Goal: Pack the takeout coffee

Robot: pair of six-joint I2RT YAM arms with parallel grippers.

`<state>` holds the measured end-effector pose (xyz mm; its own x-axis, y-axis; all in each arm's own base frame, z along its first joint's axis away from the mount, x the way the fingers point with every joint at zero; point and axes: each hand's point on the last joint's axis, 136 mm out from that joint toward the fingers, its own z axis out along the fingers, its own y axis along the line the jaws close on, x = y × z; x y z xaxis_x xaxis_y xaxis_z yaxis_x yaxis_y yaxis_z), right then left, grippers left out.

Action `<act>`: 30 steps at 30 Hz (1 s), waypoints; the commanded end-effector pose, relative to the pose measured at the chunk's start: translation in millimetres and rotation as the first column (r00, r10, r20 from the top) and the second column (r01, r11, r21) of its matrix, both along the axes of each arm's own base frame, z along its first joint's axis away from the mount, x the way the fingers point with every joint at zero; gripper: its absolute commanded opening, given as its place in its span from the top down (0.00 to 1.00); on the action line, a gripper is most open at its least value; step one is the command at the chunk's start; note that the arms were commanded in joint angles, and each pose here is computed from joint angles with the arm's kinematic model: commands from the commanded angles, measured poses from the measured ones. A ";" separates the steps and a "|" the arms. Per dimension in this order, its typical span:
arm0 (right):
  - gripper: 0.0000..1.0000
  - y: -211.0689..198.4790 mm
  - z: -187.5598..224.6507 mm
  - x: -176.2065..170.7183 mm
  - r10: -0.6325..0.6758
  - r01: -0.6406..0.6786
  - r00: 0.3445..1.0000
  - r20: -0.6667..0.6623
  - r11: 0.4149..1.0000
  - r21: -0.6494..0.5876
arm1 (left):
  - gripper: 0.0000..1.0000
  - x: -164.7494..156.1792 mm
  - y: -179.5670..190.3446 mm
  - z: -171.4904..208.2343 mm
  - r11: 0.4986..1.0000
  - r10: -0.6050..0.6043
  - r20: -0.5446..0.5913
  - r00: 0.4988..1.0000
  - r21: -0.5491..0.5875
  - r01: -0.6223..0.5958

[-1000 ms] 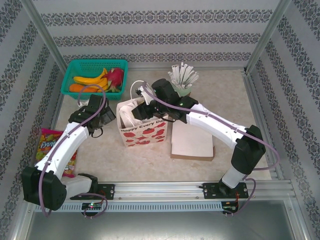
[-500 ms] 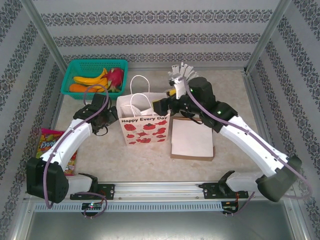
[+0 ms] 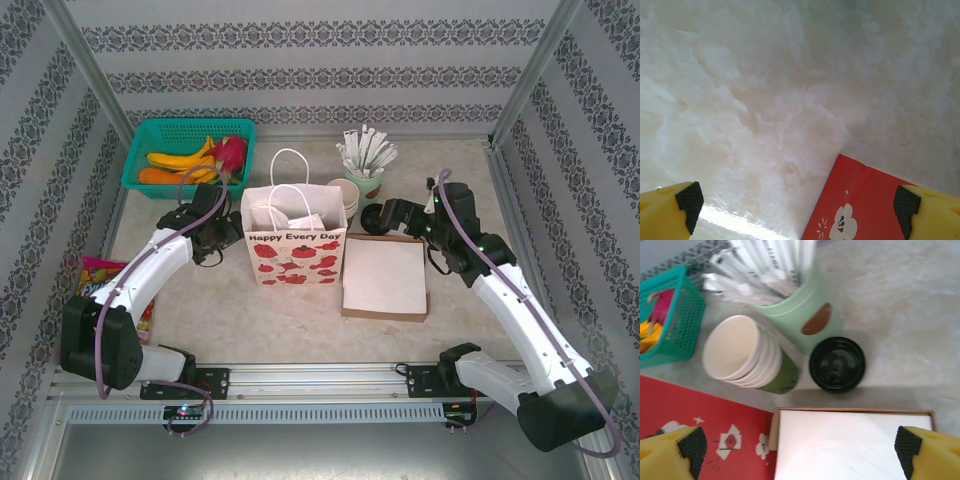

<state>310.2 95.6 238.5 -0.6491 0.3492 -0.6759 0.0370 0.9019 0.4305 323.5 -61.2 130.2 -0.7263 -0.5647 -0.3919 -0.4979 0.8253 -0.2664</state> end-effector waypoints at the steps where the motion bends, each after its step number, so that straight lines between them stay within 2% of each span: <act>1: 0.02 -16.7 -12.0 -4.8 -0.067 0.068 0.997 -0.042 0.997 0.037 | 0.00 2.8 -11.2 8.2 1.000 -0.022 0.014 1.000 -0.011 0.022; 5: 0.02 -26.3 -17.5 -3.0 -0.086 0.088 0.995 -0.050 0.996 0.025 | 0.01 3.4 -18.5 2.4 0.999 -0.033 0.005 0.999 -0.021 0.033; 12: 0.02 -30.3 -29.3 1.9 -0.094 0.094 0.993 -0.075 0.996 -0.003 | 0.00 9.8 -9.3 7.7 0.996 -0.056 0.009 0.998 0.064 0.055; 20: 0.02 -59.6 -27.8 3.2 -0.219 0.217 0.976 -0.005 0.971 -0.102 | 0.00 0.3 33.9 41.8 0.980 0.022 0.146 0.989 0.194 -0.050; 26: 0.02 -95.4 -38.2 -9.9 -0.357 0.360 0.932 0.056 0.909 -0.210 | 0.00 -13.1 81.0 69.7 0.920 0.122 0.274 0.954 0.331 -0.212; 30: 0.02 -115.8 -54.9 -17.4 -0.409 0.415 0.909 0.086 0.861 -0.293 | 0.00 -22.6 116.4 85.0 0.830 0.172 0.395 0.902 0.435 -0.349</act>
